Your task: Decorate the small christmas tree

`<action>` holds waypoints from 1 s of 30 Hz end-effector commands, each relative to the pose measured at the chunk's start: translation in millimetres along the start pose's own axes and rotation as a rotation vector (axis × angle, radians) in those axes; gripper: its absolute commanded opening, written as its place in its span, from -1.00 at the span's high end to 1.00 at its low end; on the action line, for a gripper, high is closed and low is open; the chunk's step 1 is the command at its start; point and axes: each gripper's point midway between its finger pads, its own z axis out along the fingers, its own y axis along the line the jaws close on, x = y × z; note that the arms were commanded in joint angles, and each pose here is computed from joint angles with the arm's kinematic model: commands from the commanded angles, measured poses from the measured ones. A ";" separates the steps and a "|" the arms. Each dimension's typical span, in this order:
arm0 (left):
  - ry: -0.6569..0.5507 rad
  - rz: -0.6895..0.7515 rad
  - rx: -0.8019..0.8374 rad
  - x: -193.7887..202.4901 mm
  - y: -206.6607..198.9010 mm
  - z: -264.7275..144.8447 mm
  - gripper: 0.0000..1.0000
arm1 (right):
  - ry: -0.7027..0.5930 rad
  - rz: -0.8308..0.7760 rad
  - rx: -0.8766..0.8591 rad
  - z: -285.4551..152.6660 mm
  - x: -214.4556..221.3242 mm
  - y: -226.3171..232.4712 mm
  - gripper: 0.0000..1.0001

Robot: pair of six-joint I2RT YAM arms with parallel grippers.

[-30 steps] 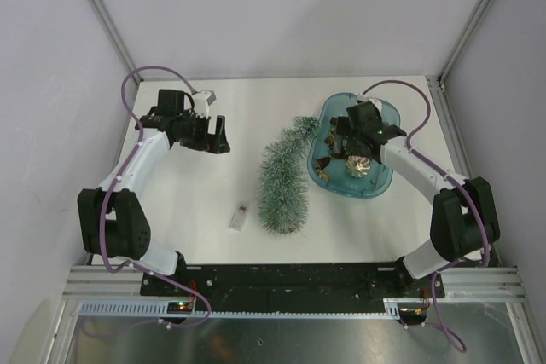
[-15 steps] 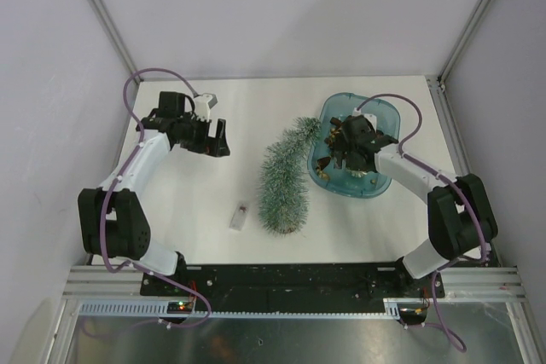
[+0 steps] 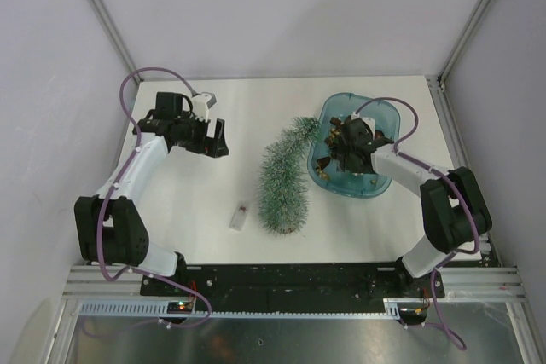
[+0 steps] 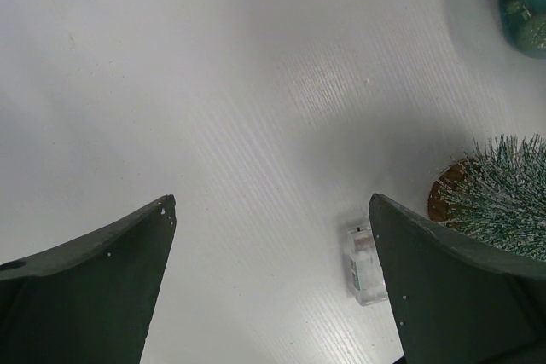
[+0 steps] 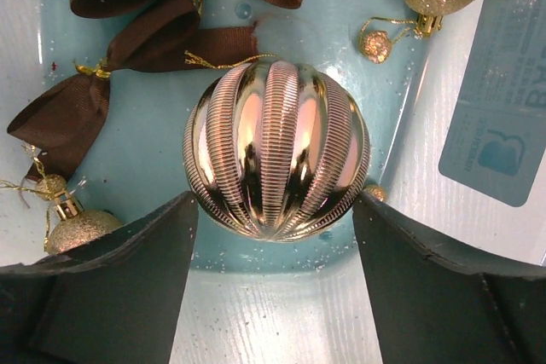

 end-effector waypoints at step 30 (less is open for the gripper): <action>-0.058 0.072 0.031 -0.3 -10.6 -14.4 -0.99 | -0.286 0.157 -0.279 -81.7 -88.8 -3.3 -0.98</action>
